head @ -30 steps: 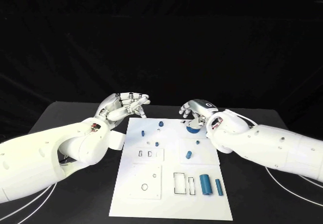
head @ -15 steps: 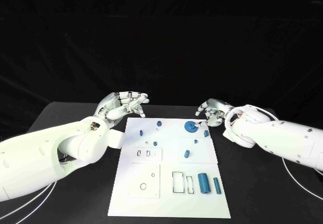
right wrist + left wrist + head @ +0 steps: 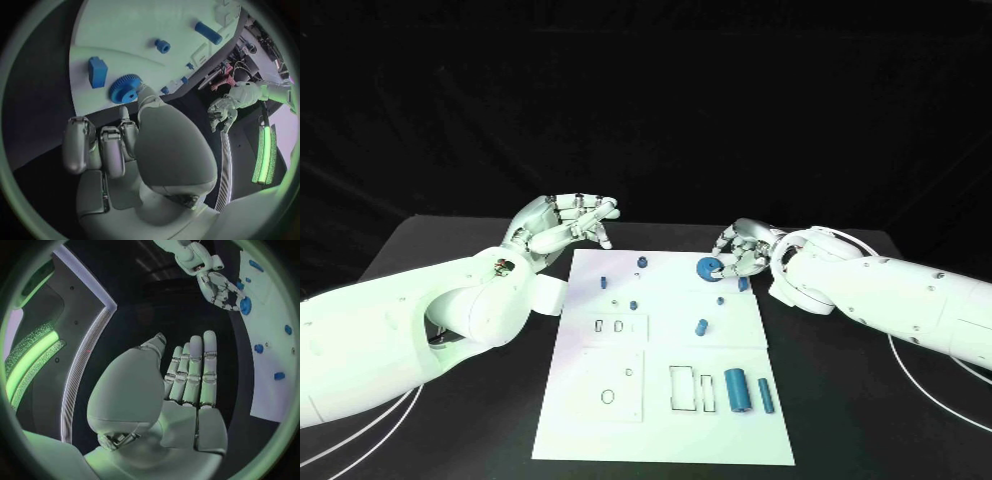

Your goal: Assemble the parts on the task board

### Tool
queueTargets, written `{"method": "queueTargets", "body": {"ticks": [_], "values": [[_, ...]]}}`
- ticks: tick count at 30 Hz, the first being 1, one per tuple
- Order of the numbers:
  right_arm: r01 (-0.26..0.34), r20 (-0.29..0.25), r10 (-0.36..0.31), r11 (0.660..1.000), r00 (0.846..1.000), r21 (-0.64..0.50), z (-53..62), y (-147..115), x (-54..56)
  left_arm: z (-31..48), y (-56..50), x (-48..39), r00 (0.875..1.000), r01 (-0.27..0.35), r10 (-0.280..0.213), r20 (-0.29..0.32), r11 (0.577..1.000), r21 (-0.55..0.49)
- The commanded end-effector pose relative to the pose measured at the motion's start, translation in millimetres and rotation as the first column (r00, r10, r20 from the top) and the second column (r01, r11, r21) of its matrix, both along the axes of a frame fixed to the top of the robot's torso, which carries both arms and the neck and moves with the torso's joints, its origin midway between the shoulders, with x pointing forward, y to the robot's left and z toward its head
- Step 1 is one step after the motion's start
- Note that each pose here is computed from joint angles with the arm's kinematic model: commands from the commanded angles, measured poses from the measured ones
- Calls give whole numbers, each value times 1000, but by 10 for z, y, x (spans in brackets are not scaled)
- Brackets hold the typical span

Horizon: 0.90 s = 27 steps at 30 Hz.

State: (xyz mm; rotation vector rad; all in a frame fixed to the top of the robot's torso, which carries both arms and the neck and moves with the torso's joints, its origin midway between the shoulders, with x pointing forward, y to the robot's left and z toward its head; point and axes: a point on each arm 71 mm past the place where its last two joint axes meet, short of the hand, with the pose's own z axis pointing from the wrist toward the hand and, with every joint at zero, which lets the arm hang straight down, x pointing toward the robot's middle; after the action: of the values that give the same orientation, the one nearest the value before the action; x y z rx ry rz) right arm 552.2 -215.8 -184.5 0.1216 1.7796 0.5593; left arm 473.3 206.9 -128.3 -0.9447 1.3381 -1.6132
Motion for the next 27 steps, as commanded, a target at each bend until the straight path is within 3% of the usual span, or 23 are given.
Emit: {"method": "queueTargets", "body": {"ticks": [1, 17, 21, 27], "values": [[-15, -24, 15, 1000, 1000, -16, -45, 13, -2, 13, -24, -5, 1000, 21, -21, 3, 1000, -12], [-14, -10, 14, 1000, 1000, -17, -98, 79, 3, 11, -19, -3, 1000, 21, -21, 2, 1000, -12], [-1, 22, 1, 1000, 1000, -27, -83, 87, 6, 11, -19, -4, 1000, 21, -21, 1, 1000, -11], [19, 111, -10, 997, 994, -75, -36, 131, -10, 10, -15, -3, 1000, 21, -21, 0, 1000, -11]]}}
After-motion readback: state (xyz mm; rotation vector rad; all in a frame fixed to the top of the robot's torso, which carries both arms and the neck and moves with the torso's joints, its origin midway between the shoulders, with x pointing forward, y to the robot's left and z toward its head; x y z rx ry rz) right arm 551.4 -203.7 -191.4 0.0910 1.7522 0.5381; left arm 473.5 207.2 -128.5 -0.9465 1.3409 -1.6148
